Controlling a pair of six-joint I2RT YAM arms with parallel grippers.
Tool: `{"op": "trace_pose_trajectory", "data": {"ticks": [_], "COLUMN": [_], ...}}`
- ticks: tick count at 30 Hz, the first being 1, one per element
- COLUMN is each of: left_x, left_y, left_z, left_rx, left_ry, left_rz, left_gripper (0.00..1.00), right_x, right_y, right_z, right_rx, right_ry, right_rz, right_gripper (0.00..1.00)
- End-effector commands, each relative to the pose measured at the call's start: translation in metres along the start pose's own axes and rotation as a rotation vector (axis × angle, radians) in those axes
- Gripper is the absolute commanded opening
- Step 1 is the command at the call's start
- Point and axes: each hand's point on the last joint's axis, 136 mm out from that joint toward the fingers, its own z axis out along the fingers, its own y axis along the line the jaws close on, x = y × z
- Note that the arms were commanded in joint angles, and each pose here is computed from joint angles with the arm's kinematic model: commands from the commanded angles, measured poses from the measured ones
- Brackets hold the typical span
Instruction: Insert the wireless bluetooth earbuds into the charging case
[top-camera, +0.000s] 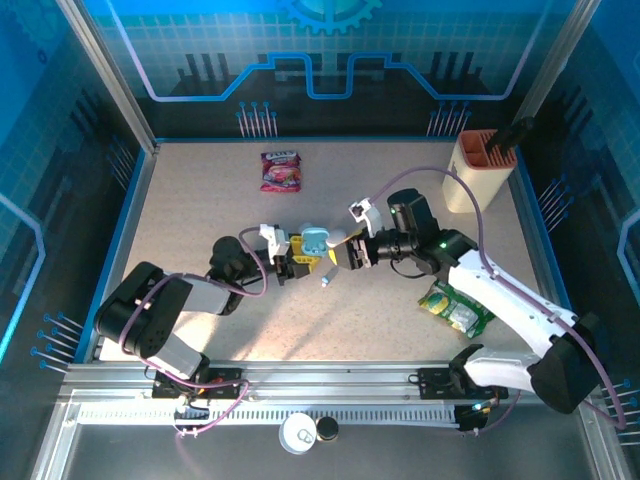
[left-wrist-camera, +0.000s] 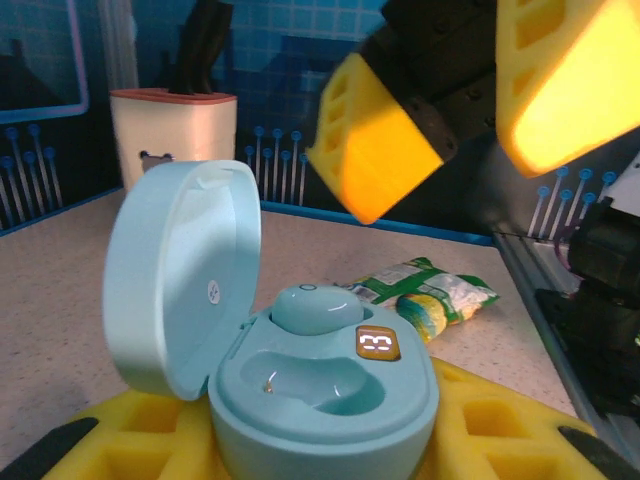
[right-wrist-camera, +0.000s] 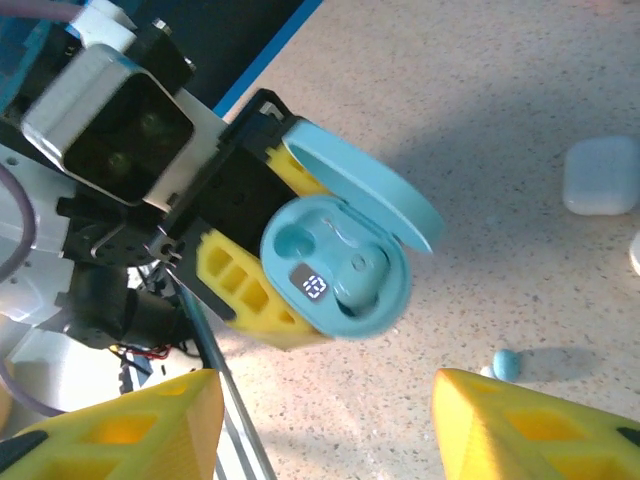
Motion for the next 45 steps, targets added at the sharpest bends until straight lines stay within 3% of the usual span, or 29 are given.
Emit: {"op": "trace_pose_trajectory", "data": {"ticks": [1,7,15,24,28,39,45], "left_x": [-0.015,-0.018,-0.019,-0.015,-0.013,-0.013,-0.012], "left_y": [0.011,0.027,0.019,0.02,0.02,0.018,0.017], "left_z": [-0.012,-0.036,-0.043,-0.041,-0.04,-0.04,-0.04], "left_rx": [-0.075,-0.189,-0.188,-0.176,-0.169,-0.159,-0.153], "left_ry": [-0.046,-0.058,-0.062,-0.053,-0.048,-0.047,-0.044], "left_rz": [0.031,0.04,0.05,0.038,0.028,0.029,0.027], "left_gripper": [0.32,0.31,0.31,0.31,0.31,0.31,0.31], "right_x": [0.003,0.036,0.075,0.112,0.105,0.117,0.128], "right_y": [-0.03,-0.071,-0.102,-0.116,-0.109,-0.101,-0.107], "right_z": [0.008,0.05,0.102,0.133,0.142,0.146,0.148], "right_rx": [0.102,0.148,0.148,0.157,0.142,0.161,0.193], "right_ry": [-0.037,0.008,0.122,0.255,0.266,0.328,0.366], "right_rz": [0.089,0.325,0.488,0.554,0.541,0.516,0.51], "right_gripper": [0.57,0.55,0.5,0.44,0.37,0.35,0.28]}}
